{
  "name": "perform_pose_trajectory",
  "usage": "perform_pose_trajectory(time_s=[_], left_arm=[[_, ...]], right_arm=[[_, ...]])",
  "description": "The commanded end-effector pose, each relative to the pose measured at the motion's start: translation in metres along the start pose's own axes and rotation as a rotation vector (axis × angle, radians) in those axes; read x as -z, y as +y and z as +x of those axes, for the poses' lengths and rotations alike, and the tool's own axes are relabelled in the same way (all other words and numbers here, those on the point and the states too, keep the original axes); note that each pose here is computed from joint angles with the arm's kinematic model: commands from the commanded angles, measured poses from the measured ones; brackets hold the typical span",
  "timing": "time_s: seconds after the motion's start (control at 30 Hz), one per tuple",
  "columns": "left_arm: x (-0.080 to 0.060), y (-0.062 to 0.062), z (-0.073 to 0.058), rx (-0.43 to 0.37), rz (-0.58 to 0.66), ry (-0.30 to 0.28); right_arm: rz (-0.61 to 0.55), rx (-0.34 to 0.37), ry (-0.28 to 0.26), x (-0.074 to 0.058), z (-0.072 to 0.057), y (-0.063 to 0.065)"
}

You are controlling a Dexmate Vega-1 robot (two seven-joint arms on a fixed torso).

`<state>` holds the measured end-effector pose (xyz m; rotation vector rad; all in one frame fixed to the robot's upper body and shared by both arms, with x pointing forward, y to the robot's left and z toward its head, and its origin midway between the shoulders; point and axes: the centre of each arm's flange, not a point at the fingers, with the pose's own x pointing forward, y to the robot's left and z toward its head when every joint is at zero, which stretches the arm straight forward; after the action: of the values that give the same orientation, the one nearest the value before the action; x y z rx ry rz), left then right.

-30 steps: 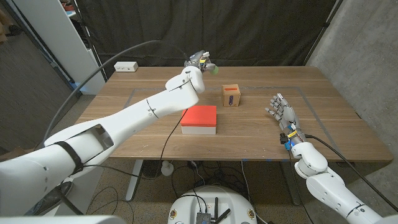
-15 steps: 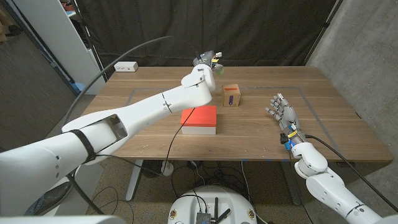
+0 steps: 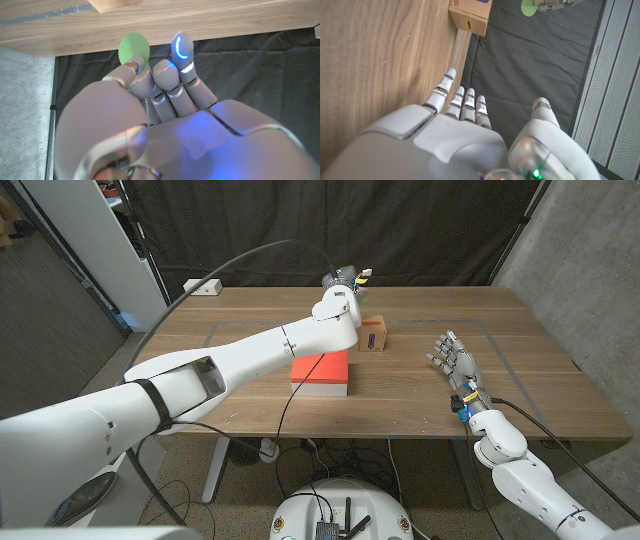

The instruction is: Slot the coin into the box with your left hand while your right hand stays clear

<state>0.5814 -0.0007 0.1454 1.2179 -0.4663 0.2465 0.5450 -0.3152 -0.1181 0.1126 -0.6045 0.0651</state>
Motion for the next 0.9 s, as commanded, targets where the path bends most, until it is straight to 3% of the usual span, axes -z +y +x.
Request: perform_pose_trajectory(time_s=[0.03, 0.9], left_arm=[[-0.018, -0.020, 0.005, 0.022, 0.021, 0.021], [-0.027, -0.052, 0.014, 0.037, 0.065, 0.030]], right_arm=[[0.011, 0.009, 0.003, 0.004, -0.004, -0.004], [0.011, 0.020, 0.008, 0.005, -0.009, -0.009]])
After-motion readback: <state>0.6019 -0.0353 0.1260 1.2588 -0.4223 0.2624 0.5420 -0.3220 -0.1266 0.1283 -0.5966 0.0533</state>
